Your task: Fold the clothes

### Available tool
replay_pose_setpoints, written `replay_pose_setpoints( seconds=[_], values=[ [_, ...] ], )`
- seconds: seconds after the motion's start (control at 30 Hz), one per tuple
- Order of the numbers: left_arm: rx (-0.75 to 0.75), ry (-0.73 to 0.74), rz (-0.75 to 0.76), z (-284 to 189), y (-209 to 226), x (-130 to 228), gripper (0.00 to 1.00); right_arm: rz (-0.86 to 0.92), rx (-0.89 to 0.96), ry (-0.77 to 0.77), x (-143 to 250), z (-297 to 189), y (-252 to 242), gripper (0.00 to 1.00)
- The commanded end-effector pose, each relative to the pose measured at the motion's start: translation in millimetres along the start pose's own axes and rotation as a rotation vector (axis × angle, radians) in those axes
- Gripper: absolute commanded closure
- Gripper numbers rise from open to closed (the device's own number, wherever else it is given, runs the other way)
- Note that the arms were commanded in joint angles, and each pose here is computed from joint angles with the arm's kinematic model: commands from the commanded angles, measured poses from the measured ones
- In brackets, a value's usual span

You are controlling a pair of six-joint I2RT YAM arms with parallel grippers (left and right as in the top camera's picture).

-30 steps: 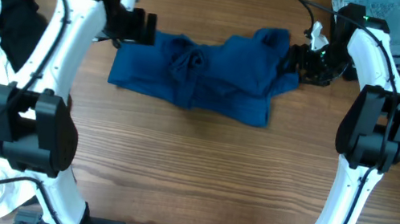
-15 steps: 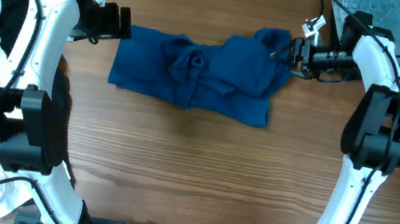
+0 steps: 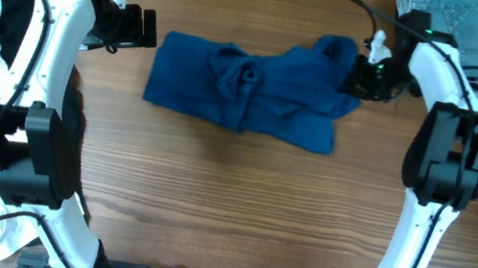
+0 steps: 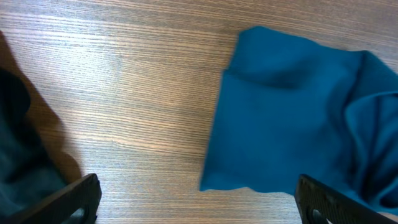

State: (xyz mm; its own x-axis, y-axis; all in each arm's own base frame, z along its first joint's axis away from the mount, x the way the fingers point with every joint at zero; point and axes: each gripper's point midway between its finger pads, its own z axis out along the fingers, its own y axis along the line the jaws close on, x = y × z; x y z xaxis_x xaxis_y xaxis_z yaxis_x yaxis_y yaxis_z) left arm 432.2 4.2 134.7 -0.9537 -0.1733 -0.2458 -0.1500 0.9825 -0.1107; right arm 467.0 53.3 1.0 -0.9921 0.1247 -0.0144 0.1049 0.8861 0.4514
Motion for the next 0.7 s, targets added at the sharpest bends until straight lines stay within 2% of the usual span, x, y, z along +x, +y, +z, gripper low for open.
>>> replay_pose_setpoints(
  seconds=[0.0,0.1,0.2,0.3,0.37,0.43,0.53,0.67],
  values=[
    [0.010,-0.015,-0.017,-6,-2,-3,0.00,-0.015,0.021,-0.133,-13,-73,-27,0.96],
    [0.010,-0.016,-0.017,-6,-2,-3,0.00,-0.058,0.009,-0.225,-11,-128,-22,0.96],
    [0.007,-0.022,-0.016,-6,-1,-4,0.00,-0.135,-0.023,-0.246,-4,-143,19,0.96],
    [0.008,-0.028,-0.016,-6,-1,-6,0.00,-0.280,-0.067,-0.210,11,-124,92,0.96],
    [0.009,-0.035,-0.015,-6,-2,-7,0.00,-0.422,-0.108,-0.163,35,-87,175,0.96],
    [0.011,-0.044,-0.014,-6,-2,-10,0.00,-0.497,-0.123,-0.179,46,-70,219,0.96],
    [0.011,-0.046,-0.014,-6,-2,-10,0.00,-0.596,-0.101,-0.186,68,-49,262,0.96],
    [0.011,-0.044,-0.014,-4,-2,-11,0.00,-0.663,-0.067,-0.198,83,-30,286,0.95]
  ],
)
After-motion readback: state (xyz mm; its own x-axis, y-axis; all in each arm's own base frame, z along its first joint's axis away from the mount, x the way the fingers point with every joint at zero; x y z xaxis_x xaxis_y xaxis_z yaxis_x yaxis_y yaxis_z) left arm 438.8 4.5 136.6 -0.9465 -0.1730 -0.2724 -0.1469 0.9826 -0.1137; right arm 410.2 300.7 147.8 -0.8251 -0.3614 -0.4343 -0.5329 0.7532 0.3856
